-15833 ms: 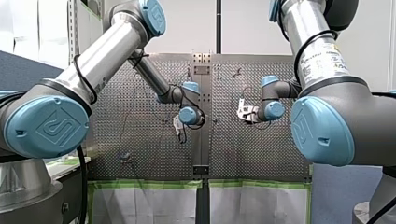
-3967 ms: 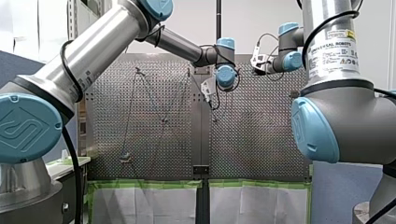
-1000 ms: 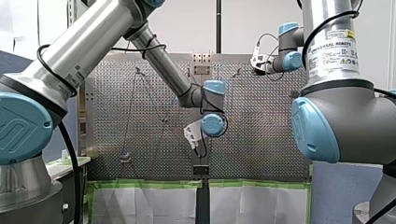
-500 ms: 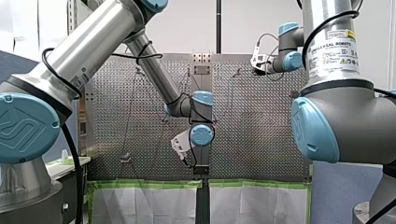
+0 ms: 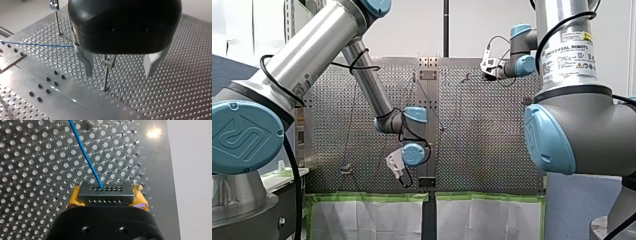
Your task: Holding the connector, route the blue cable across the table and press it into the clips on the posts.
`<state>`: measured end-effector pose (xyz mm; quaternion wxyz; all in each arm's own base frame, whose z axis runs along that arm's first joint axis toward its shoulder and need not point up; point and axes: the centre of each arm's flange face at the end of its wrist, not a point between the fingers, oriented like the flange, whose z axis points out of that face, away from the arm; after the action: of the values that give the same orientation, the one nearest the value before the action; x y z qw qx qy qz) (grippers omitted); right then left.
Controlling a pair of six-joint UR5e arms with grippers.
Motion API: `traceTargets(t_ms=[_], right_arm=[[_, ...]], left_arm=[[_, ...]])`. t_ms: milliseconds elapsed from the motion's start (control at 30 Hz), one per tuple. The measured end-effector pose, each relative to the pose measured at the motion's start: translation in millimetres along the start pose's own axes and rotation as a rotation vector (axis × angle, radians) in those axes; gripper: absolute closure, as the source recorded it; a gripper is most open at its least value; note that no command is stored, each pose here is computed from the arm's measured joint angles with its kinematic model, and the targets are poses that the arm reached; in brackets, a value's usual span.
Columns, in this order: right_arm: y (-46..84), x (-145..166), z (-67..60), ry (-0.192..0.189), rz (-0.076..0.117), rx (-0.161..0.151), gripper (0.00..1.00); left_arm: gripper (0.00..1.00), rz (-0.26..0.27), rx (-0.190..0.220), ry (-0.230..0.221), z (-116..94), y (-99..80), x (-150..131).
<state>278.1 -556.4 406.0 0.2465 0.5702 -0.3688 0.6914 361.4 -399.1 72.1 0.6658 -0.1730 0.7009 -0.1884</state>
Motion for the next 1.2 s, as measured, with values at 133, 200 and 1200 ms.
traceTargets(t_ms=[133,200,1200], right_arm=[[0.0,0,0.0,0.000,0.000,0.000,1.00],[0.0,0,0.0,0.000,0.000,0.000,1.00],[0.0,0,0.0,0.000,0.000,0.000,1.00]], left_arm=[[0.00,0.012,0.024,0.014,-8,5.5,4],[0.00,0.014,0.028,0.017,-11,7.8,5],[0.00,0.016,0.032,0.019,-14,10.1,6]])
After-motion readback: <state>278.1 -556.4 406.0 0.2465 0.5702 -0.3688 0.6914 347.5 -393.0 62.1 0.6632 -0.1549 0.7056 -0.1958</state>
